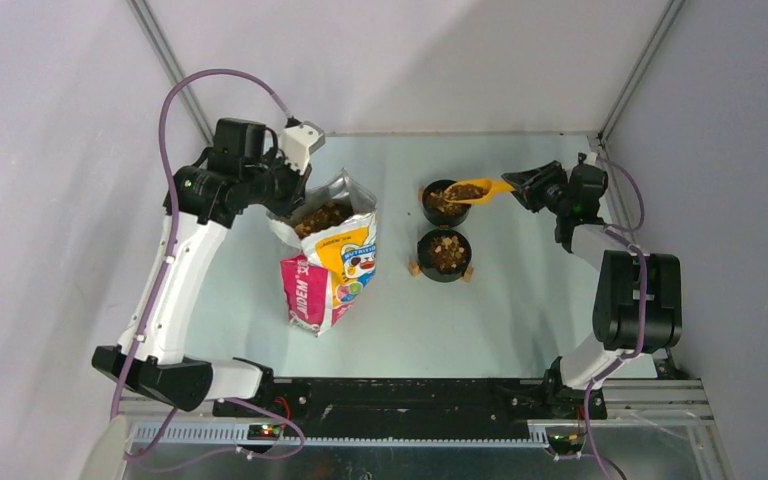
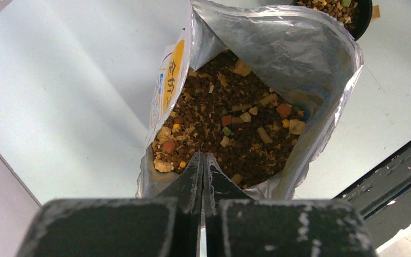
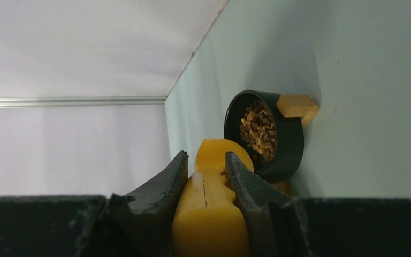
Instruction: Serve the pet food
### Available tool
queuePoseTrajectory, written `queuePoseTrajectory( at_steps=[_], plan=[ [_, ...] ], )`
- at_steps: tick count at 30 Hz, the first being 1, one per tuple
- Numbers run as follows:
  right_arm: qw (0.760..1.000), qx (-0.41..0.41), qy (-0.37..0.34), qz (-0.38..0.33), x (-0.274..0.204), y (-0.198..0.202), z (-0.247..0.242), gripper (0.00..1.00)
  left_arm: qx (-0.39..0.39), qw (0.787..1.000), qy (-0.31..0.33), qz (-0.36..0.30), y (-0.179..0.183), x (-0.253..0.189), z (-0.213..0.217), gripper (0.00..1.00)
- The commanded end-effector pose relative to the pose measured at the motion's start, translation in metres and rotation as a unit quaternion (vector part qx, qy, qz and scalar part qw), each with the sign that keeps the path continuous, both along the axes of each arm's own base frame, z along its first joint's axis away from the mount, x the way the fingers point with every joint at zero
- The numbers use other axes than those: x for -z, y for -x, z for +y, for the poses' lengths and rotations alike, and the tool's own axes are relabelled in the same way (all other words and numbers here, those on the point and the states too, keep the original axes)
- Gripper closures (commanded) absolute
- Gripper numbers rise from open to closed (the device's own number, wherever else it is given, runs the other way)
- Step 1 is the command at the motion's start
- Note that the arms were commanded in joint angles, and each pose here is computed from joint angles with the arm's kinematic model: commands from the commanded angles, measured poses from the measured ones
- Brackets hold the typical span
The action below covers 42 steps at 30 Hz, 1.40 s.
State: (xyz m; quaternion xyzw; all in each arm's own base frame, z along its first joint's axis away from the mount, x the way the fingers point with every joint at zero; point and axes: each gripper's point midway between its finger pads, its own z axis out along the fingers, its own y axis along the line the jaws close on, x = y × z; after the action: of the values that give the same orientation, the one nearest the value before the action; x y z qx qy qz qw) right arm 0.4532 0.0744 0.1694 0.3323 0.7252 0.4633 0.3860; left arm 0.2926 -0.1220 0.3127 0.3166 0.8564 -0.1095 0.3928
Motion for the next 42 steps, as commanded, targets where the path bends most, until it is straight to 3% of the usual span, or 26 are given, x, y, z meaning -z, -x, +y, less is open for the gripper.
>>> queuePoseTrajectory(
  at_steps=[1,9,16,20,28,42],
  plan=[
    [0.997,0.007,0.045,-0.055,-0.027,-0.024,-0.004,1.00,0.003,1.000,0.023,-0.018,0.004,-0.012,-0.004,1.00],
    [0.992,-0.014,0.113,-0.050,-0.015,-0.036,0.011,1.00,-0.001,0.999,0.023,-0.030,0.006,-0.020,-0.002,0.99],
    [0.978,-0.036,0.192,-0.071,-0.019,-0.037,0.030,1.00,0.000,0.999,0.026,-0.029,0.012,-0.020,-0.001,0.76],
    [0.970,-0.034,0.229,-0.075,-0.020,-0.035,0.035,1.00,0.004,0.999,0.032,-0.027,0.016,-0.021,-0.003,0.70],
    [0.957,-0.041,0.275,-0.087,-0.025,-0.035,0.040,1.00,0.009,0.999,0.038,-0.028,0.020,-0.022,-0.004,0.66],
    [0.913,-0.039,0.381,-0.139,-0.043,-0.041,0.049,1.00,0.012,0.999,0.036,-0.030,0.025,-0.023,-0.003,0.63]
  ],
)
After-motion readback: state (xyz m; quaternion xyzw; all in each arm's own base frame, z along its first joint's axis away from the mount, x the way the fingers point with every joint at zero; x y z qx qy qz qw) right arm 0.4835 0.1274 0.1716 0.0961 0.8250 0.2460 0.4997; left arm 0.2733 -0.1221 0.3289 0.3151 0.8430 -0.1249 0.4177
